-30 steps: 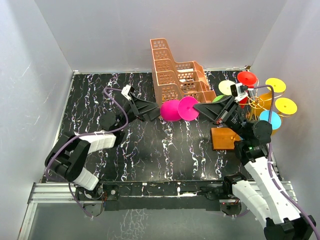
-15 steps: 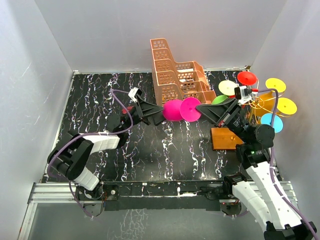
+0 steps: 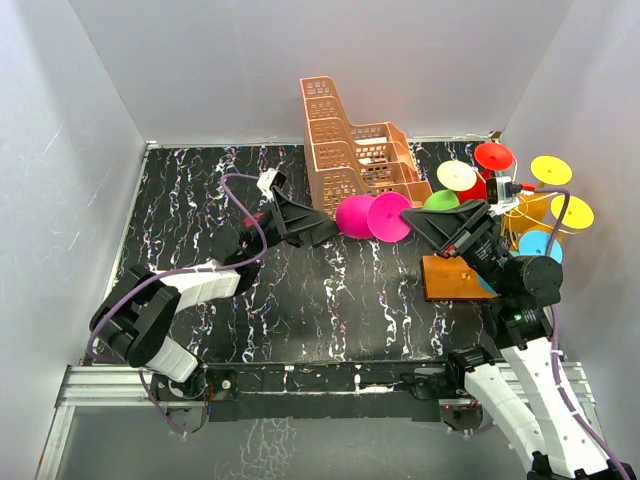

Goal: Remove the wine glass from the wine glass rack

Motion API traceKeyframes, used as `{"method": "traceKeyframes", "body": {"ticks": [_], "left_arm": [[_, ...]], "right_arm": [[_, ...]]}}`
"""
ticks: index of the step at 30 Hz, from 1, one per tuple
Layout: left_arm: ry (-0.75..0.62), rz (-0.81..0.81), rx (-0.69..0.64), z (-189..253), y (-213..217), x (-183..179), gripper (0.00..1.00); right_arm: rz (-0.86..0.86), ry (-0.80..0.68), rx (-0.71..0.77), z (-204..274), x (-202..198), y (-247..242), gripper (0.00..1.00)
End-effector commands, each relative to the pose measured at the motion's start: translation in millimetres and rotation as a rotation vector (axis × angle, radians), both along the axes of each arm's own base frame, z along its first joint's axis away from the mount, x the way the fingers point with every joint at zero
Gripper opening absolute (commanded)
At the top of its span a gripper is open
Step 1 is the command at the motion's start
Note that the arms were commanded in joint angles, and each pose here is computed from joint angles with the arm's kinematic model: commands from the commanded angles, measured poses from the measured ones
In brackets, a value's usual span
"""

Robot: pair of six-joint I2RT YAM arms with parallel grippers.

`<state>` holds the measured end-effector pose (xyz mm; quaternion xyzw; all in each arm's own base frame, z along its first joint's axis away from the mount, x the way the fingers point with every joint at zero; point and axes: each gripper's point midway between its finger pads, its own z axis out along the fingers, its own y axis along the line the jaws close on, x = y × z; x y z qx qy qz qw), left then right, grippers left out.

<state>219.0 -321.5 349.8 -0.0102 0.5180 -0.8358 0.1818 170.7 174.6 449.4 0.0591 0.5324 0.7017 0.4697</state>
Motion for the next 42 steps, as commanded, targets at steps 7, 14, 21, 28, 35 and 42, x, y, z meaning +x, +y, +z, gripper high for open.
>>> {"method": "traceKeyframes", "body": {"ticks": [7,14,21,28,35,42], "left_arm": [[-0.273,-0.011,-0.198,66,17,-38,0.78],[-0.287,-0.006,-0.209,72,18,-41,0.73],[-0.286,-0.006,-0.221,74,16,-42,0.63],[-0.316,-0.024,-0.247,88,11,-46,0.53],[-0.331,-0.043,-0.243,92,3,-51,0.52],[-0.308,-0.035,-0.223,86,-1,-46,0.41]], "right_arm": [[-0.042,-0.031,0.049,20,-5,-9,0.08],[-0.218,0.114,0.031,-5,20,-27,0.08],[-0.304,0.179,0.021,-14,28,-39,0.09],[-0.368,0.226,0.021,-20,32,-48,0.12],[-0.380,0.232,0.006,-22,34,-49,0.13],[-0.370,0.240,0.003,-26,34,-48,0.14]]}}
